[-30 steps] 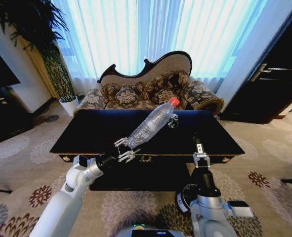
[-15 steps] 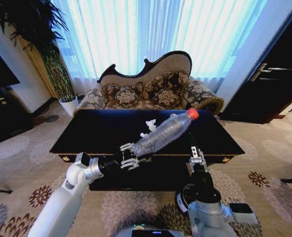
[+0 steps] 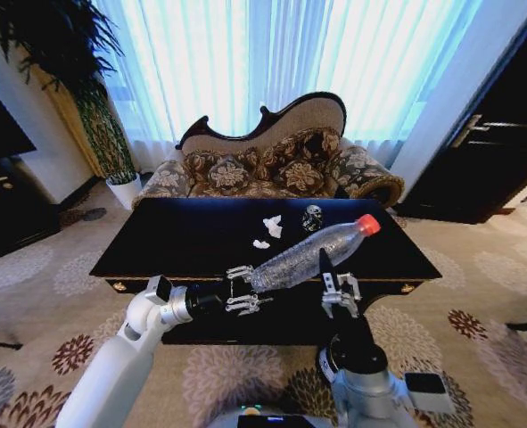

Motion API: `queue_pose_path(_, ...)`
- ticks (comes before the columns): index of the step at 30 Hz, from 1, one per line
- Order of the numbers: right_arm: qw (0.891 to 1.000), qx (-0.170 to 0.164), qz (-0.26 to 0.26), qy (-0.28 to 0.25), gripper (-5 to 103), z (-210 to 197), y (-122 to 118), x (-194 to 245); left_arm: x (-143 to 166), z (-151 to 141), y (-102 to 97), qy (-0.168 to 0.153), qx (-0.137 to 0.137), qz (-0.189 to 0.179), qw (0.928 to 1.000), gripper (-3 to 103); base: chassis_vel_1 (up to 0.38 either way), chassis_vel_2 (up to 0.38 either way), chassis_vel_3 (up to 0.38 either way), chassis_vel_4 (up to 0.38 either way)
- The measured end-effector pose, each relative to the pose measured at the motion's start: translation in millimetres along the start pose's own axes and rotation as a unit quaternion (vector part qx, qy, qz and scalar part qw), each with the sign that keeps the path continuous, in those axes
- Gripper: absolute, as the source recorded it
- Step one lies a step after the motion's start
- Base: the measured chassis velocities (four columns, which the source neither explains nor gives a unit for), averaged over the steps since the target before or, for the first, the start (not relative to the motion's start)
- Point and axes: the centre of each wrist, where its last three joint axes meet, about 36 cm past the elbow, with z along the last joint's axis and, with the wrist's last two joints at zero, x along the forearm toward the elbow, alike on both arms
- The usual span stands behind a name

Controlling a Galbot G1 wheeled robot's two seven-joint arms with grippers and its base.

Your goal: Move to the front of the table and place the trash on the table into the trash bin.

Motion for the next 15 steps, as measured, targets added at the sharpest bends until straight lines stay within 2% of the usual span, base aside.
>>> queue_pose_path(10, 1.000, 0.004, -0.001, 0.001, 103, 0.4, 0.4, -0.2, -5.1, 10.4, -0.9, 0.008, 0.008, 0.004, 0.9999, 38, 0.000, 0.000, 0.000, 0.000)
queue_pose_path(14, 1.000, 0.006, -0.005, -0.002, 84, 0.1, -0.4, 0.7, -5.2, 9.3, -1.1, 0.007, 0.006, 0.005, 0.9999, 38, 0.000, 0.000, 0.000, 0.000)
queue_pose_path(15, 1.000, 0.006, -0.005, -0.002, 84, 0.1, -0.4, 0.7, -5.2, 9.3, -1.1, 0.007, 0.006, 0.005, 0.9999, 38, 0.000, 0.000, 0.000, 0.000)
